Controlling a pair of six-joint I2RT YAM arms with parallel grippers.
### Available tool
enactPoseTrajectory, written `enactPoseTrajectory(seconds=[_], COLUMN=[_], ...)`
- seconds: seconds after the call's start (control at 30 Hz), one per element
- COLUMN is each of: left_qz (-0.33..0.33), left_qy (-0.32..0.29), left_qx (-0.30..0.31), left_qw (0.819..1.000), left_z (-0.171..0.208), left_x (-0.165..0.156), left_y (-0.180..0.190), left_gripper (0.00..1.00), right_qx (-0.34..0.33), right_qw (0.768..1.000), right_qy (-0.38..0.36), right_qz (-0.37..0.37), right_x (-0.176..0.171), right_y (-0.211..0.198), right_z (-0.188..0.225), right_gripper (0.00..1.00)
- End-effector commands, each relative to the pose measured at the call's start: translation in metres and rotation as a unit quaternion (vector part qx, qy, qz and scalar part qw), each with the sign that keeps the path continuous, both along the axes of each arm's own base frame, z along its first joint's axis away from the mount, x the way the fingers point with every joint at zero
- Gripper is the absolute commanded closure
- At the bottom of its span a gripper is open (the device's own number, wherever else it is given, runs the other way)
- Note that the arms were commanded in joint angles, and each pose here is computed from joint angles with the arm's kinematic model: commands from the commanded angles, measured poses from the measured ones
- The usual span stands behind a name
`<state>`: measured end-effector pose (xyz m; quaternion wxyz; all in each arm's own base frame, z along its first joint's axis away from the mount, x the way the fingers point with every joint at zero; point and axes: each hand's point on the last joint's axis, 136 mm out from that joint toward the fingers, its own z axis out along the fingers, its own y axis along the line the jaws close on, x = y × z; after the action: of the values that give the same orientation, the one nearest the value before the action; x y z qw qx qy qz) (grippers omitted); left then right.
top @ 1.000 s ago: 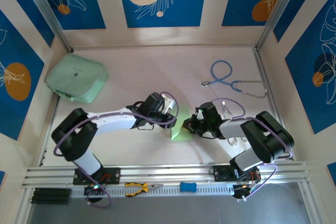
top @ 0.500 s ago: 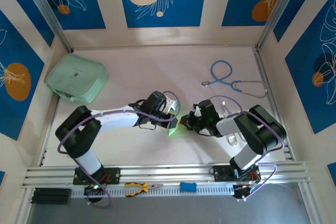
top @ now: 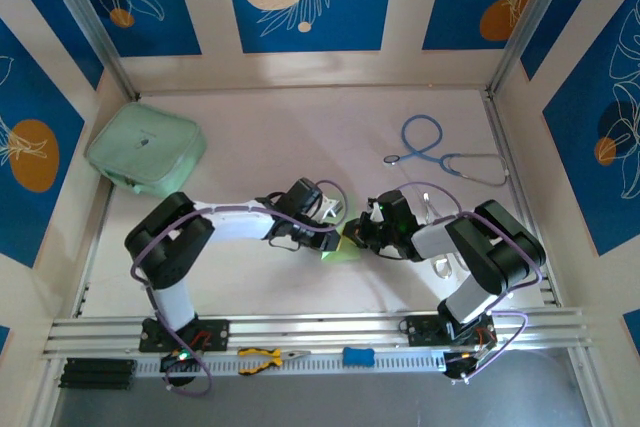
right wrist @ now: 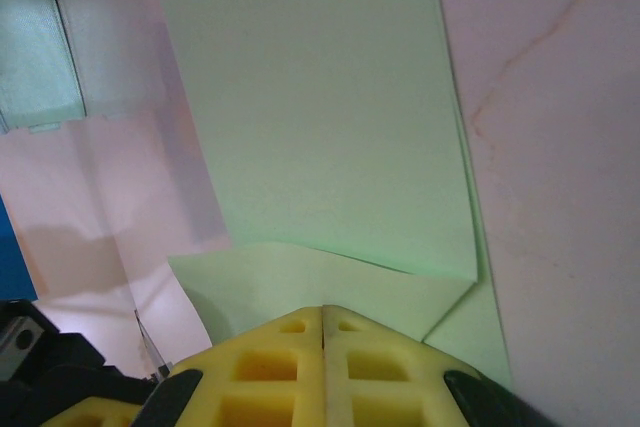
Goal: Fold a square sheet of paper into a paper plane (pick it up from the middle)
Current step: Fold the triangle a second time at the center of the table.
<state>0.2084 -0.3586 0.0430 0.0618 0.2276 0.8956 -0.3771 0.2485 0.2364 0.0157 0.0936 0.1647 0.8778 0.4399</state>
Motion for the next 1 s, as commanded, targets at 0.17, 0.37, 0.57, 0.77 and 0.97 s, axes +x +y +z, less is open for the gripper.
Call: enactPoseTrajectory(seconds=[0.17, 0.37, 0.57, 0.77, 0.97], left_qz=[0.003, 0.005, 0.004, 0.002, 0.001], left_qy=[0.035, 0.047, 0.051, 0.057, 0.065], left_qx=[-0.005, 0.003, 0.008, 0.012, 0.022], left_qw=[0.999, 0.999, 0.999, 0.998, 0.998], left_z=[-0.009, -0.016, -0.019, -0.023, -0.031], left_x=[-0.004, -0.010, -0.013, -0.017, -0.024], left_y=[-0.001, 0.004, 0.008, 0.011, 0.018], left_gripper=[0.91, 0.90, 0.90, 0.90, 0.90], right_qx=[-0.043, -0.046, -0.051, -0.056, -0.059], right_qw=[0.998, 0.998, 0.998, 0.997, 0.997], right_qy=[0.041, 0.042, 0.045, 0.049, 0.051], right_qz=[-0.003, -0.004, -0.004, -0.006, -0.007], right_x=[-0.015, -0.016, -0.017, -0.018, -0.018], right_y=[-0.012, -0.013, -0.014, -0.017, -0.018], right_z=[-0.025, -0.026, -0.029, -0.032, -0.034], right_gripper=[1.00, 1.00, 1.00, 1.00, 1.00])
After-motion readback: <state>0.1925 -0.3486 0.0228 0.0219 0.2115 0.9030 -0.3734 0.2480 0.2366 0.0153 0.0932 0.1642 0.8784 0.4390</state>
